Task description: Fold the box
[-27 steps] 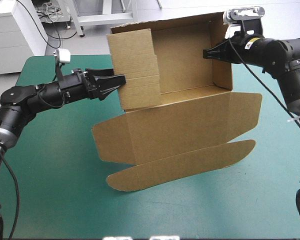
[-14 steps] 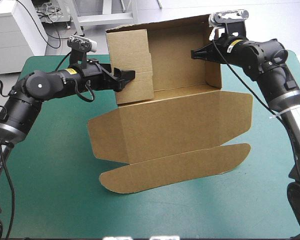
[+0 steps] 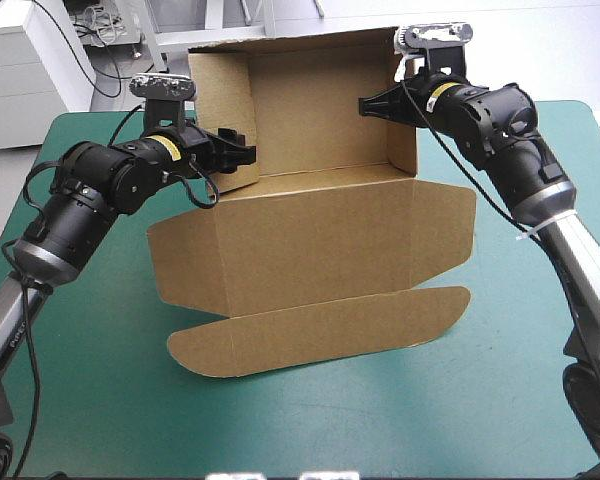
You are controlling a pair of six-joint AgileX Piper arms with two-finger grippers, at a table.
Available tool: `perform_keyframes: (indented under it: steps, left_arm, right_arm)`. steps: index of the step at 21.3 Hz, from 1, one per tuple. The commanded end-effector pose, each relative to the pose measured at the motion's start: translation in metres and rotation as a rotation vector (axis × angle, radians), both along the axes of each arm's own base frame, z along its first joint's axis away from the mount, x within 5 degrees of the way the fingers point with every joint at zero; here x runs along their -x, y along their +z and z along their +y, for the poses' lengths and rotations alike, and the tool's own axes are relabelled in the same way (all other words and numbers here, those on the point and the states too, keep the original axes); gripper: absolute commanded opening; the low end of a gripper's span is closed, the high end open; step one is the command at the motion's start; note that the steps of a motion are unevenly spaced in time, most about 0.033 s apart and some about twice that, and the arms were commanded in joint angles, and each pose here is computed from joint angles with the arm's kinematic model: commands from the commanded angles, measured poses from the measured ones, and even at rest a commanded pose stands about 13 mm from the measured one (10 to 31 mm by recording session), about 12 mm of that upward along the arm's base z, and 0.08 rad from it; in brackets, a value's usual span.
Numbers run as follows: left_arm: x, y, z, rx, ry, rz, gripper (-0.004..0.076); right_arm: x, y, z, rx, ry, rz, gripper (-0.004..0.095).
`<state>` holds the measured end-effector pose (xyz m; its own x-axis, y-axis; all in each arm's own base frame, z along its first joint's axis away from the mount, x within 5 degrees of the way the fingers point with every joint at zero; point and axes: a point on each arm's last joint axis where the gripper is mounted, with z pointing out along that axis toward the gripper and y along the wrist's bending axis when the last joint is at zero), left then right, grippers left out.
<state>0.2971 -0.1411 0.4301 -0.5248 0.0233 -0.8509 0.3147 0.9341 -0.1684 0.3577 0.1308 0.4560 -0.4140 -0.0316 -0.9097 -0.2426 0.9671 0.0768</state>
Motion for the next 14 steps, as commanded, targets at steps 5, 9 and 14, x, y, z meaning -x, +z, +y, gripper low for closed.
perform_keyframes:
  steps: [5,9,14]
  left_arm:
    - [0.011,0.03,-0.002,0.11,-0.015,-0.125,0.0286]
    - [0.009,0.028,-0.003,0.113,-0.016,-0.113,0.0095]
    - [0.0,0.006,-0.008,0.016,-0.037,-0.012,-0.0006]
  right_arm:
    - [0.007,0.027,-0.002,-0.062,0.006,-0.134,-0.0018]
    - [0.005,0.022,0.001,-0.055,0.009,-0.107,-0.0018]
    - [0.004,0.012,0.001,-0.007,0.011,-0.035,-0.002]
